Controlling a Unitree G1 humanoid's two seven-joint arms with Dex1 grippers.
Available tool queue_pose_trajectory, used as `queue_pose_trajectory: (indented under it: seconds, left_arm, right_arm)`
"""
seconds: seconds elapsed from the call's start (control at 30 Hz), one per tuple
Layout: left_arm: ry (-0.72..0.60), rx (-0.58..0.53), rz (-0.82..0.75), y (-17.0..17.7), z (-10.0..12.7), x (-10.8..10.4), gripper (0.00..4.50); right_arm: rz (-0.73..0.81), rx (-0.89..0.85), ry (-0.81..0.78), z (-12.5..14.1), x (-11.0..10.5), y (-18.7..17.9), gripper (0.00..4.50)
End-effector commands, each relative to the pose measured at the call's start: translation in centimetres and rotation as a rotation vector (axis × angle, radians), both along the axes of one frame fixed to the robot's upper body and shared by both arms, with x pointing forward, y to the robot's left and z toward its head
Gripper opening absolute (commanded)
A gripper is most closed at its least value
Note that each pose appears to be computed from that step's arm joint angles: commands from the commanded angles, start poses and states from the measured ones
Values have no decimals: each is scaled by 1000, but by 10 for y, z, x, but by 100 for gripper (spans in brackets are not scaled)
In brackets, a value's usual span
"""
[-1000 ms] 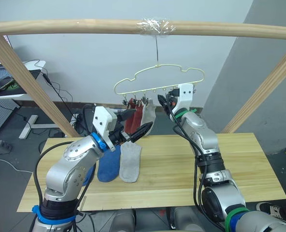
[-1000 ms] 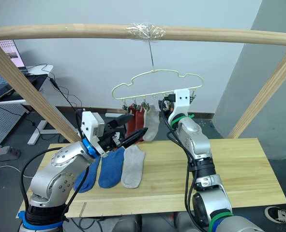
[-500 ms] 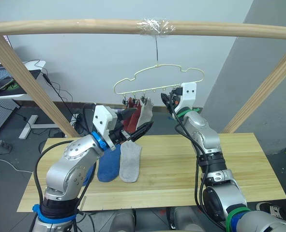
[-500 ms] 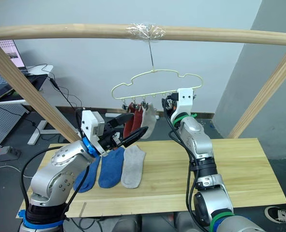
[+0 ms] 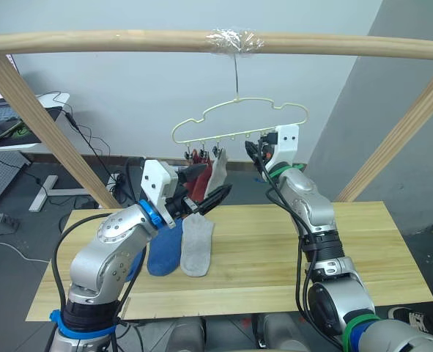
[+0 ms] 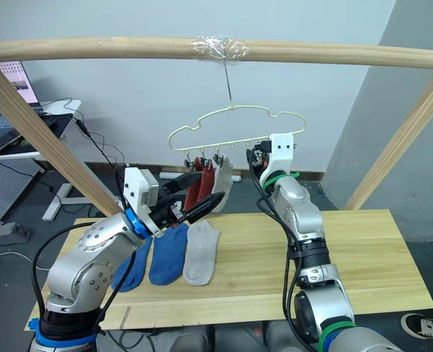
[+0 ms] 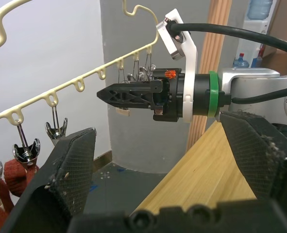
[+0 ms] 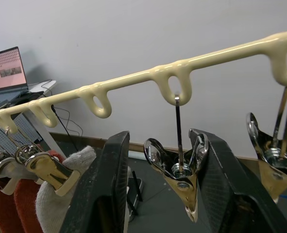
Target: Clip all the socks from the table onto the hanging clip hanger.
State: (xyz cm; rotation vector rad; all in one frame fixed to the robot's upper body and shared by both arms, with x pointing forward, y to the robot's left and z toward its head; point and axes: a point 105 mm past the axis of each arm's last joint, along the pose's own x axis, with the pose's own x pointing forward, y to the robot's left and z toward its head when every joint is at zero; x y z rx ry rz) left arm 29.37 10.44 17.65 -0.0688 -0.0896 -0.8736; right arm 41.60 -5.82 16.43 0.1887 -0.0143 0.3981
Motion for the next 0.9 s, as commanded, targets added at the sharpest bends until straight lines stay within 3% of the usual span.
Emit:
queue_pose_trajectory:
  seconds: [0.03, 0.23, 0.53, 0.7, 0.77, 0.9]
  left_arm:
    - [-48, -7, -16, -4, 11, -2, 450]
    - [-48, -9, -16, -4, 11, -2, 450]
    - [-44, -14, -17, -6, 11, -3, 450]
    - [-23, -7, -6, -6, 3, -3, 450]
    - [8, 19, 30, -1, -7, 1, 450]
    - [180, 178, 210, 24, -73, 19, 450]
  right_arm:
    - [1, 14, -84, 26, 1, 2, 203]
    - [4, 13, -84, 25, 1, 2, 203]
    - [2, 23, -85, 27, 1, 0, 4]
    - [7, 37, -73, 28, 1, -1, 2]
    - [14, 39, -60, 28, 0, -1, 2]
    - [75, 7, -37, 32, -7, -2, 2]
